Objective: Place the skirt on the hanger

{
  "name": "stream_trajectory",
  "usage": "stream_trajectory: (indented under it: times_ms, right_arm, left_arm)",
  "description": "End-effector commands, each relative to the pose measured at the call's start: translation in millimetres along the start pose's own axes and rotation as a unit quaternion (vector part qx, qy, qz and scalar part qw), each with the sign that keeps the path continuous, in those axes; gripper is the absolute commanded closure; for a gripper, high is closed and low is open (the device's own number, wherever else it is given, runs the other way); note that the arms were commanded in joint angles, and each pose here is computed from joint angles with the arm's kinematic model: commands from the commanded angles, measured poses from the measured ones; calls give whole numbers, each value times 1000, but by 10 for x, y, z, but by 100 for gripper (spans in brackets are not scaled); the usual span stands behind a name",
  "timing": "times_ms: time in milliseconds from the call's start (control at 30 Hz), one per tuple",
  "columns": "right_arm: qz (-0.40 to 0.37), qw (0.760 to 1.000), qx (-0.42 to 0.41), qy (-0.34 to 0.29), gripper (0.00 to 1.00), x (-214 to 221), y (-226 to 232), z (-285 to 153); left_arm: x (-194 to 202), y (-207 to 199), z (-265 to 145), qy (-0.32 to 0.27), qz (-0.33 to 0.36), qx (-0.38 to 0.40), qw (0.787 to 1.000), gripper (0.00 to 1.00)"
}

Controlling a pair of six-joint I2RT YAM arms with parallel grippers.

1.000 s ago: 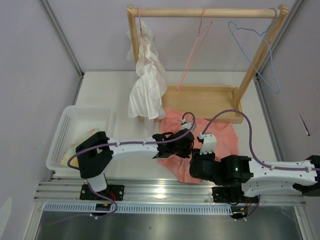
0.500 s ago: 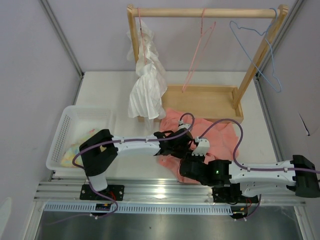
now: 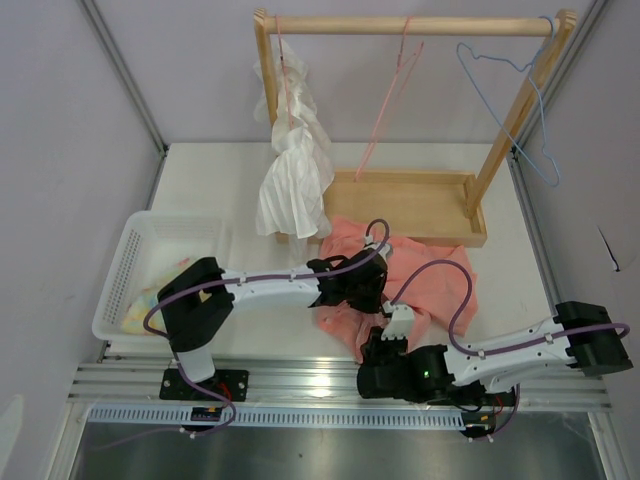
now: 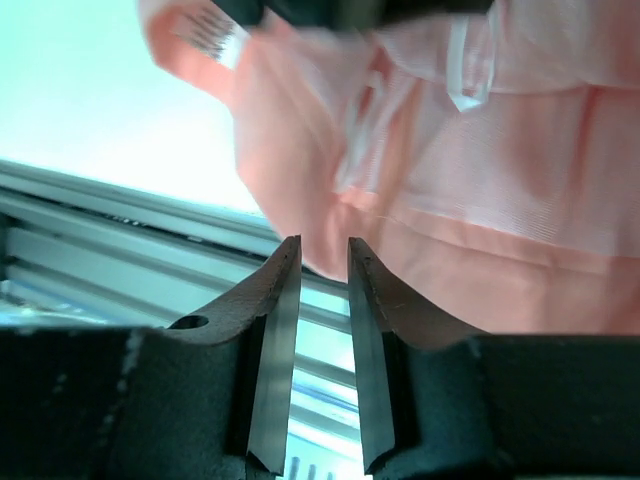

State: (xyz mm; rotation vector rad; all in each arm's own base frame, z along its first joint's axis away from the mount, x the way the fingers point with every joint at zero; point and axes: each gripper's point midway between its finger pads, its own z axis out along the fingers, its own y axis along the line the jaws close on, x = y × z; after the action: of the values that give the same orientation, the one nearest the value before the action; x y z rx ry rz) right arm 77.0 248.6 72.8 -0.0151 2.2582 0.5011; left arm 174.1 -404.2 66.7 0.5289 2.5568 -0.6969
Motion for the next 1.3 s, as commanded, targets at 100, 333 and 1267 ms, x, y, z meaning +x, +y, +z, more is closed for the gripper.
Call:
stream_trajectory:
  times_ms: [100, 333, 1267]
  right_arm:
    - [24, 998, 17, -58, 64, -103, -141, 23]
    - [23, 997, 18, -78, 64, -135, -152, 199]
    - [6, 996, 28, -86, 69, -203, -50, 591]
  left_arm:
    - [-270, -167, -32, -16, -15, 53, 998, 100]
    - [-298, -199, -23, -10, -12, 58, 998, 100]
    - [-299, -194, 31, 6, -4, 60, 998, 100]
